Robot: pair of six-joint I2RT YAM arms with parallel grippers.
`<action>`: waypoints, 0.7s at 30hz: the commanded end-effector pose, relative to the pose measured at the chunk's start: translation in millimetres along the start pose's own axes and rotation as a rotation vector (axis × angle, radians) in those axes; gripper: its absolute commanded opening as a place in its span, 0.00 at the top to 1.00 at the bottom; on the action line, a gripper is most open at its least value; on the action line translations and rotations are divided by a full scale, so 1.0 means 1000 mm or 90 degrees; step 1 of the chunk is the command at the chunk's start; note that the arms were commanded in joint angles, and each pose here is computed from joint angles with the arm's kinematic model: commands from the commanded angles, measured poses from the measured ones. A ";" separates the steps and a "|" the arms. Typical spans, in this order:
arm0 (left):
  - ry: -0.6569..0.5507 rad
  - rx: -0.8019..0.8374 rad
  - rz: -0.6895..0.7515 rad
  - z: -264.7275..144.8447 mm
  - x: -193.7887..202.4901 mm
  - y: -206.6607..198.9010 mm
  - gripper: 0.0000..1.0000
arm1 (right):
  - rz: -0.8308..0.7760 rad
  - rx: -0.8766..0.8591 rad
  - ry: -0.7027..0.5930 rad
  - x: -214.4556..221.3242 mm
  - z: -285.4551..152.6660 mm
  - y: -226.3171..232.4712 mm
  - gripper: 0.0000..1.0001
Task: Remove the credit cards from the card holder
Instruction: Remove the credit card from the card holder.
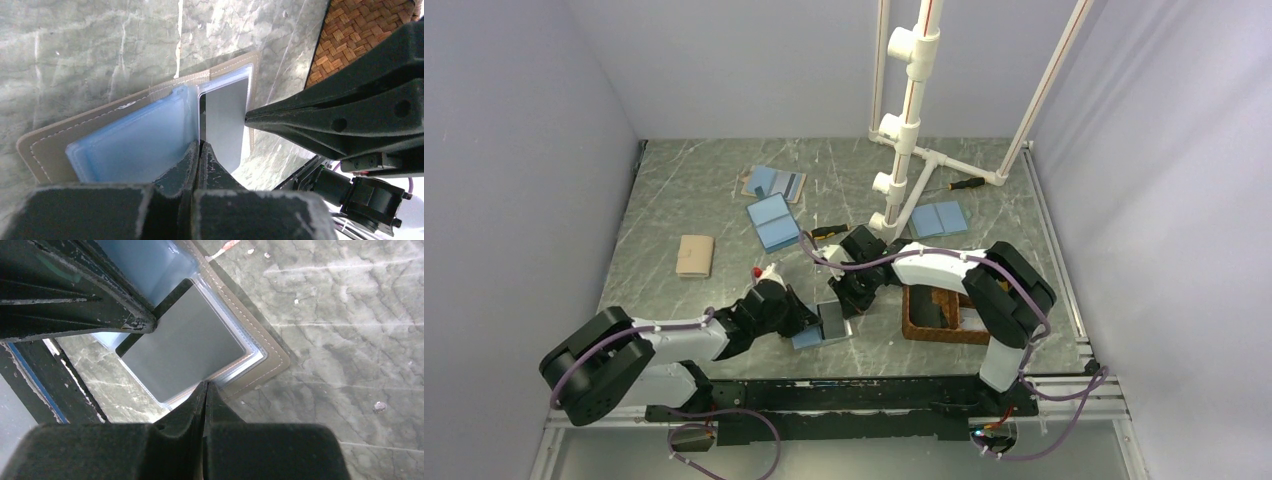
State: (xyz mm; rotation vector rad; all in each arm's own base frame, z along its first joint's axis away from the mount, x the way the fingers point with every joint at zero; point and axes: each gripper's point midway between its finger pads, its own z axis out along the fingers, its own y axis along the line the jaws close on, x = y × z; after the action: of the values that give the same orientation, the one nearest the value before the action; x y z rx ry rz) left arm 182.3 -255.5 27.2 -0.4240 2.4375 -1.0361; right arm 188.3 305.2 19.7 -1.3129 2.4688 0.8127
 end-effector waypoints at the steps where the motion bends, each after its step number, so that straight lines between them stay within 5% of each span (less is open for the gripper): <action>1: -0.029 0.051 0.039 -0.007 -0.006 -0.012 1.00 | -0.007 0.002 -0.007 -0.010 0.007 0.000 1.00; 18: -0.064 0.074 0.083 -0.035 -0.008 0.004 1.00 | -0.014 0.006 0.000 -0.009 0.008 -0.002 1.00; 21: -0.066 0.073 0.072 -0.034 -0.008 0.005 0.94 | -0.015 0.002 0.000 -0.009 0.008 -0.001 1.00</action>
State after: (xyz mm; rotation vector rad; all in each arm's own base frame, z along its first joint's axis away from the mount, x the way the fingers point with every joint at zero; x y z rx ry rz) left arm 168.4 -230.1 45.7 -0.2758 2.2853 -1.0731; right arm 188.7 311.2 19.2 -1.3253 2.4611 0.8235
